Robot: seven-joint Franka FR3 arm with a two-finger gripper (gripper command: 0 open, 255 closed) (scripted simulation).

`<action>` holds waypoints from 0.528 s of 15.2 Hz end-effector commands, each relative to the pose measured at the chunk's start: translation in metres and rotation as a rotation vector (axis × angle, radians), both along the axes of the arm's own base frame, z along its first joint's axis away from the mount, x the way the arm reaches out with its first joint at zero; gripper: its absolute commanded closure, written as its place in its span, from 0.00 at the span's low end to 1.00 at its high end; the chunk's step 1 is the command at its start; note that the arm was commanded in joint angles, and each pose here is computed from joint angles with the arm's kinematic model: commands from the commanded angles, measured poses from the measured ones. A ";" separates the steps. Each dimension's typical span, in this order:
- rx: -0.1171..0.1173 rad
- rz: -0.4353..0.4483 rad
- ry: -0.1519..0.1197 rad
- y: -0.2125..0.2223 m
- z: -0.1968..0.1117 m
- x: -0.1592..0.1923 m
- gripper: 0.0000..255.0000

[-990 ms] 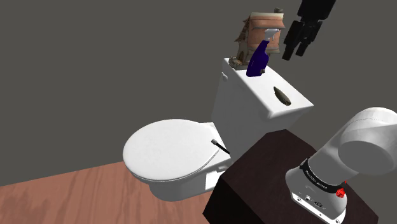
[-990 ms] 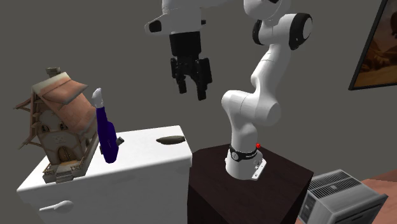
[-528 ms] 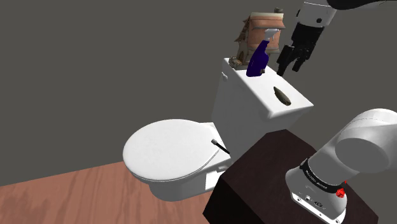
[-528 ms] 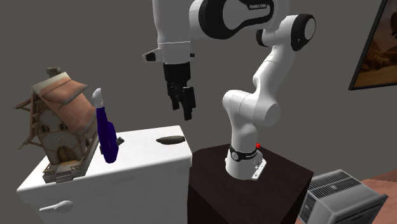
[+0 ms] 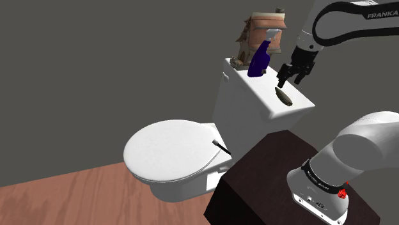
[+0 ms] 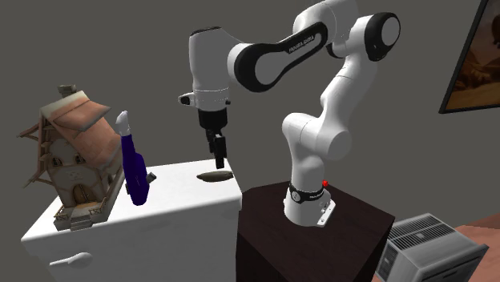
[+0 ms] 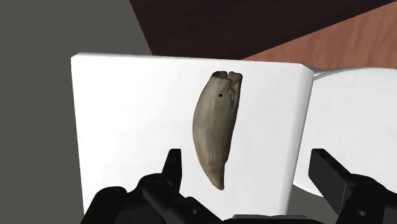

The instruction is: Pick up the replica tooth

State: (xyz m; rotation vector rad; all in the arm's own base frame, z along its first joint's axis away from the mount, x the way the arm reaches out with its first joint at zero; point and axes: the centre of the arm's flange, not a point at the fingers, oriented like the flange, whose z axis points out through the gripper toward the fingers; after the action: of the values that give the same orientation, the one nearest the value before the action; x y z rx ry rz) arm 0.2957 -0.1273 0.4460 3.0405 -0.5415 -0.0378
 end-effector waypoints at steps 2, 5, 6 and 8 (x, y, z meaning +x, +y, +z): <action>-0.023 -0.053 -0.011 -0.020 -0.027 -0.004 0.00; -0.023 -0.053 -0.011 -0.020 -0.043 -0.004 0.00; -0.023 -0.053 -0.011 -0.020 -0.048 -0.004 0.00; -0.023 -0.053 -0.011 -0.020 -0.058 -0.004 0.00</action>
State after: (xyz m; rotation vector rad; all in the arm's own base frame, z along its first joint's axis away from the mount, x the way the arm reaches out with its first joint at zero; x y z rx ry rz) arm 0.2928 -0.1462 0.3921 3.0054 -0.6189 -0.0182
